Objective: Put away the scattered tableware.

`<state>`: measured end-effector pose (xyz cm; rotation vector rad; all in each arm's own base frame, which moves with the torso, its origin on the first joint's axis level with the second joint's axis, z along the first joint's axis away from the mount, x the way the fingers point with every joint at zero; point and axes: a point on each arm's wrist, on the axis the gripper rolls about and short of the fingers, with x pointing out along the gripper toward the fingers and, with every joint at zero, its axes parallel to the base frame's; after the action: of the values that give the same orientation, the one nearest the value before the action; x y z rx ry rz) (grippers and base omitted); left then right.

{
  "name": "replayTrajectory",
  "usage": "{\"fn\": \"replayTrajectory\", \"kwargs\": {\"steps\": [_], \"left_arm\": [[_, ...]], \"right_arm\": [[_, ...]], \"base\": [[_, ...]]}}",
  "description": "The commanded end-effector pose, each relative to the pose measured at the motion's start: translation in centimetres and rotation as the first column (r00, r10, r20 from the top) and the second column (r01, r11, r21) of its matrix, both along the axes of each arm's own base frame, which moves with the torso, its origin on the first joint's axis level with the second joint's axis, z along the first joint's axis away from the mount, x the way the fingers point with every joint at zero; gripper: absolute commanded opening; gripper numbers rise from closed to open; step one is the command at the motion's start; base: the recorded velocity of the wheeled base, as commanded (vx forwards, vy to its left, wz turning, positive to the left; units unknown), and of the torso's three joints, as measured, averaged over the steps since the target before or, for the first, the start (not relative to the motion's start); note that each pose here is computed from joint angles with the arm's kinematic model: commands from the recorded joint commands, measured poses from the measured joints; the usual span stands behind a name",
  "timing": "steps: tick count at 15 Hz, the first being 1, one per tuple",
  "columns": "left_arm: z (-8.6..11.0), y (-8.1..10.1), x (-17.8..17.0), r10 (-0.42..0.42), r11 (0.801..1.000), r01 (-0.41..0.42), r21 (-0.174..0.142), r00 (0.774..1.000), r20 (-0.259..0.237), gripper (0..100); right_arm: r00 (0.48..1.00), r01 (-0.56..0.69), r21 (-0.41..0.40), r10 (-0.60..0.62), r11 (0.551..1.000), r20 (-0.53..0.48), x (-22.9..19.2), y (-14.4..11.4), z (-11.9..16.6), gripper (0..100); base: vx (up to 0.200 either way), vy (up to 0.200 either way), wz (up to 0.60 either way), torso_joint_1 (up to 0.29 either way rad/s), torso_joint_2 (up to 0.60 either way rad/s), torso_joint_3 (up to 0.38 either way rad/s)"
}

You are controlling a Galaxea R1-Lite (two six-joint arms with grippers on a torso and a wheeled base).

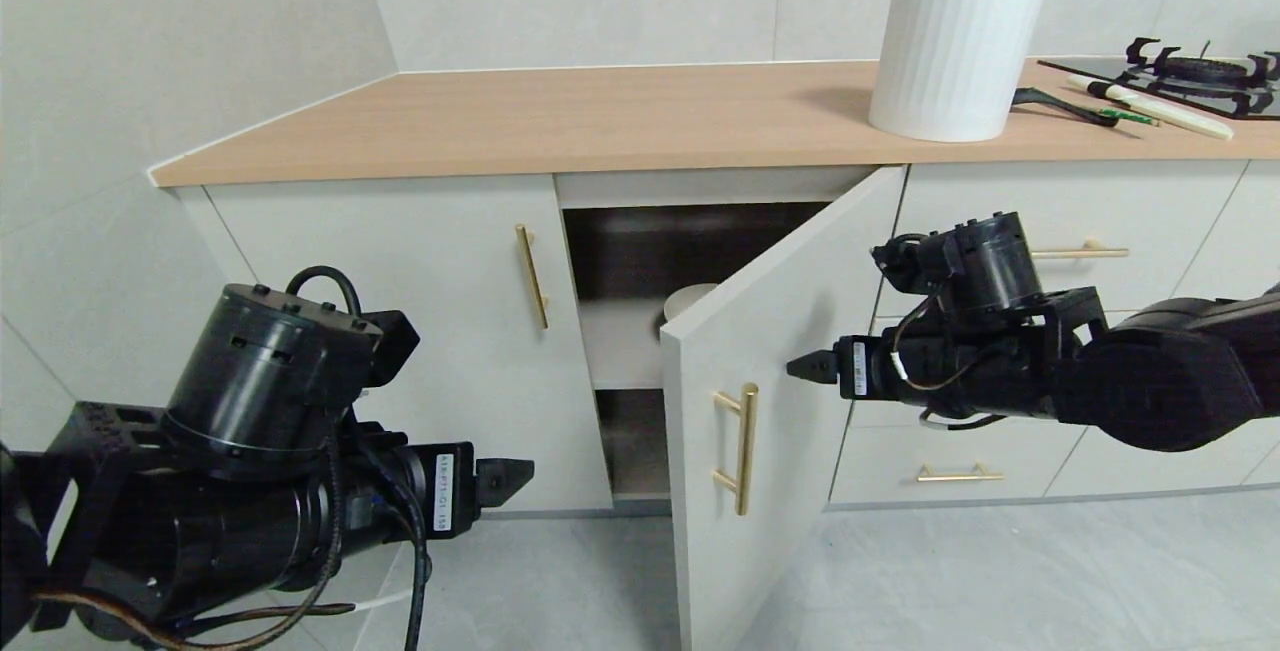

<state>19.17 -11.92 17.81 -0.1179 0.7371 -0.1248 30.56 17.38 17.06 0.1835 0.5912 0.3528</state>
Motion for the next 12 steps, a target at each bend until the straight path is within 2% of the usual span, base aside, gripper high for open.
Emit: {"fn": "replayTrajectory", "kwargs": {"steps": [1,5,12], "left_arm": [[-0.1,0.0,0.1,0.001,1.0,-0.001,0.001,1.0,-0.001,100],[0.0,0.0,0.1,0.002,1.0,-0.002,-0.001,1.0,0.0,100],[0.1,0.0,0.2,0.007,1.0,-0.007,-0.005,1.0,0.005,100]], "right_arm": [[1.0,0.01,0.045,-0.01,0.999,-0.013,1.2,1.2,-1.8,100],[1.0,0.024,0.081,-0.025,0.996,0.015,2.7,2.1,-3.3,100],[0.999,0.048,0.122,-0.049,0.991,0.003,3.5,2.6,-3.4,100]], "base": [[0.0,0.0,0.0,0.0,0.0,0.0],[0.0,0.0,0.0,0.0,0.0,0.0],[0.0,0.0,0.0,0.0,0.0,0.0]]}}
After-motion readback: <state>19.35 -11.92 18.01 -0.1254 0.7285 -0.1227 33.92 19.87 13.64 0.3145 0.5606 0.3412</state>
